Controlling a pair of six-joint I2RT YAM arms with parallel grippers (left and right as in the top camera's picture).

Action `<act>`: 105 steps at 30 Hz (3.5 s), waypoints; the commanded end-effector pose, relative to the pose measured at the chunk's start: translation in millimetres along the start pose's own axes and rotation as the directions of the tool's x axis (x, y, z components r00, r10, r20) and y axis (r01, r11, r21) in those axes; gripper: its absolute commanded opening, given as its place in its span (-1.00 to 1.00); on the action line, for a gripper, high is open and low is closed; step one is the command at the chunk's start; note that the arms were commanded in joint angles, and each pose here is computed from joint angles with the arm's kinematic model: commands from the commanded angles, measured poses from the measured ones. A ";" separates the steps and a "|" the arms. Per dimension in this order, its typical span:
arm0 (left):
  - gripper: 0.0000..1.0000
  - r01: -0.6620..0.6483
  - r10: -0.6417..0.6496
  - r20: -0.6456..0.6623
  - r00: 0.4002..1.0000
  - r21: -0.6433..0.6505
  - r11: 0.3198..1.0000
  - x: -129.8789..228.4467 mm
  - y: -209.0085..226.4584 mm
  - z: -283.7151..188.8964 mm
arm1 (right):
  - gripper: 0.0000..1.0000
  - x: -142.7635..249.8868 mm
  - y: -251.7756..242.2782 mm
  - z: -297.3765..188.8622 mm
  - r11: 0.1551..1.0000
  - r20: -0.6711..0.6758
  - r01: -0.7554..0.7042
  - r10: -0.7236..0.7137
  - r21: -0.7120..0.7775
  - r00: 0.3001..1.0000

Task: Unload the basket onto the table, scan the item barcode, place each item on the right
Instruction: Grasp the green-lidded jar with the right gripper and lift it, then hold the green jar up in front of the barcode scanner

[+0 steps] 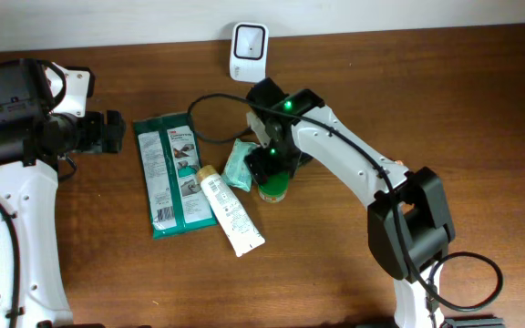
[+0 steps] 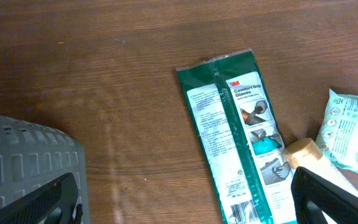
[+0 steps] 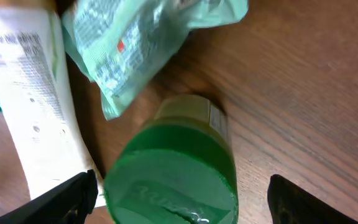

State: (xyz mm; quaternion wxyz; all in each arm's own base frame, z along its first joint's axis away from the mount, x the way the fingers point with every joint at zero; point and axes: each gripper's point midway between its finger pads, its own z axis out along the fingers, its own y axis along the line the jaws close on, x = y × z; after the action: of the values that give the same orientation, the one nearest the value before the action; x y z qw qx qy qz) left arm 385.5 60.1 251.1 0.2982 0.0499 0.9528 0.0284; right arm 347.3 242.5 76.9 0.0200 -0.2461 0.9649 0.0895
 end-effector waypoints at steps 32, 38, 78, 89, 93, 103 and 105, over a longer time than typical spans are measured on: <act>0.98 -0.015 0.015 0.016 1.000 -0.003 1.000 -3.6 1.1 -4.5 | 0.14 -3.1 -42.5 5.0 0.998 0.031 -0.029 0.028 0.051 0.999; 0.98 -0.015 0.015 0.016 1.000 -0.003 1.000 -3.6 1.1 -4.5 | 0.17 2.6 -110.1 -5.4 0.847 0.107 -0.513 0.503 0.135 0.858; 0.98 -0.015 0.015 0.016 1.000 -0.003 1.000 -3.5 1.1 -4.5 | 0.34 30.1 -110.8 -5.4 0.843 -0.002 -0.509 0.517 0.173 0.856; 0.98 -0.015 0.015 0.016 1.000 -0.003 1.000 -3.6 1.1 -4.5 | -0.13 33.2 -108.5 -1.5 0.845 -0.017 -0.509 0.519 0.165 0.855; 0.99 -0.015 0.015 0.016 1.000 -0.003 1.000 -3.5 1.0 -4.5 | -0.24 16.6 -88.8 -16.6 0.889 -0.021 -0.457 0.457 0.012 0.889; 0.98 -0.015 0.015 0.016 1.000 -0.003 1.000 -3.6 1.1 -4.5 | -0.29 -20.5 -11.6 -161.2 0.785 0.199 0.006 0.150 -0.620 0.968; 0.98 -0.015 0.015 0.016 1.000 -0.003 1.000 -3.6 1.1 -4.5 | -0.29 -17.3 -8.3 -180.3 0.743 0.224 0.041 0.148 -0.668 0.963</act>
State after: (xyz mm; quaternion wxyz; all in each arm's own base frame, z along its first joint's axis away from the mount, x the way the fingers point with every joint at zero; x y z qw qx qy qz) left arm 385.7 60.1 251.3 0.2987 0.0500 0.9526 0.0285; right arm 372.5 196.6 186.2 -0.0044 -0.1350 0.9301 0.3414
